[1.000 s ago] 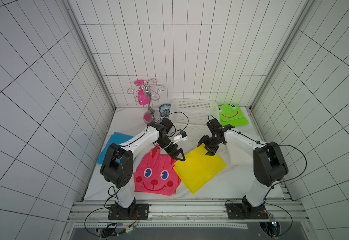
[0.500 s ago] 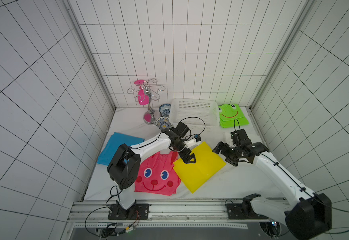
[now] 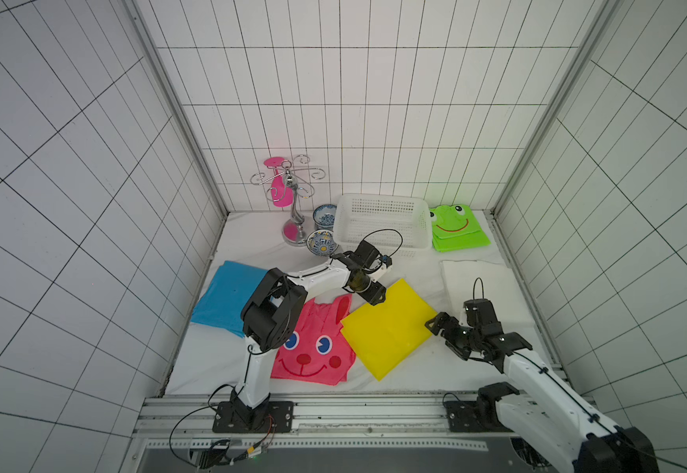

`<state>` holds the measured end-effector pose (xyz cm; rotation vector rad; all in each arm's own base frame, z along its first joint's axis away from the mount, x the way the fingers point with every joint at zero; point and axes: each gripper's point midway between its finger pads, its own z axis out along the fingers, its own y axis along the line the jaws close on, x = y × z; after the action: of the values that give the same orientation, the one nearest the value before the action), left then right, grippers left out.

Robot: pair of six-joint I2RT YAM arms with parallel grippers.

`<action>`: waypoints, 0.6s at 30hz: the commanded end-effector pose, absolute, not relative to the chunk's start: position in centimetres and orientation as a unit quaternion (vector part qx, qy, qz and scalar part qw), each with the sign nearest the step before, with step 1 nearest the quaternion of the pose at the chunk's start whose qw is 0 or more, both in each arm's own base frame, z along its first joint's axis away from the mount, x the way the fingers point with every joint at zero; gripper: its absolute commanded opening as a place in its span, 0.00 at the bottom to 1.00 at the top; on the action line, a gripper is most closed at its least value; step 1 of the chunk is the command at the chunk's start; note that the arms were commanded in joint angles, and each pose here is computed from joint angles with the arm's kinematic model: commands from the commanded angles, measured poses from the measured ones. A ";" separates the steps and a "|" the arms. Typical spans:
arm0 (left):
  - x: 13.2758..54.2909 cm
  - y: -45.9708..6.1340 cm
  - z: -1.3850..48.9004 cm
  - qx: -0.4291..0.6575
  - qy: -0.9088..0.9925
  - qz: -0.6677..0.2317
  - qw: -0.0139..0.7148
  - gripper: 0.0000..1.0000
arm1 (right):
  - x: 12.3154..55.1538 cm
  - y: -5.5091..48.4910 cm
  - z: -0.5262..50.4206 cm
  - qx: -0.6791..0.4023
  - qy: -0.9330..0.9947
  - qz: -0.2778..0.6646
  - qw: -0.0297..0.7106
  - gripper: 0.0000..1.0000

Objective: Put the folded raincoat in the basket
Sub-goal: Adjust the raincoat at the center of the board, then pick up the raincoat from the center of the board.

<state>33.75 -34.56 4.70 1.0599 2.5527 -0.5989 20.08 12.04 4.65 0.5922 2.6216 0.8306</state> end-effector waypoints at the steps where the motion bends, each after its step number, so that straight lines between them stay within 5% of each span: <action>1: 34.3 -34.3 3.8 0.352 0.903 -0.192 0.156 0.47 | 21.1 13.5 4.7 0.206 0.896 0.356 0.166 0.92; 18: 32.0 -32.9 0.7 0.352 0.916 -0.166 0.096 0.29 | 24.6 16.8 4.2 0.169 0.860 0.455 0.156 0.80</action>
<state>32.70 -34.21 2.55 1.0437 2.6418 -0.5321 25.08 16.65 4.95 0.4890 2.4623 1.2638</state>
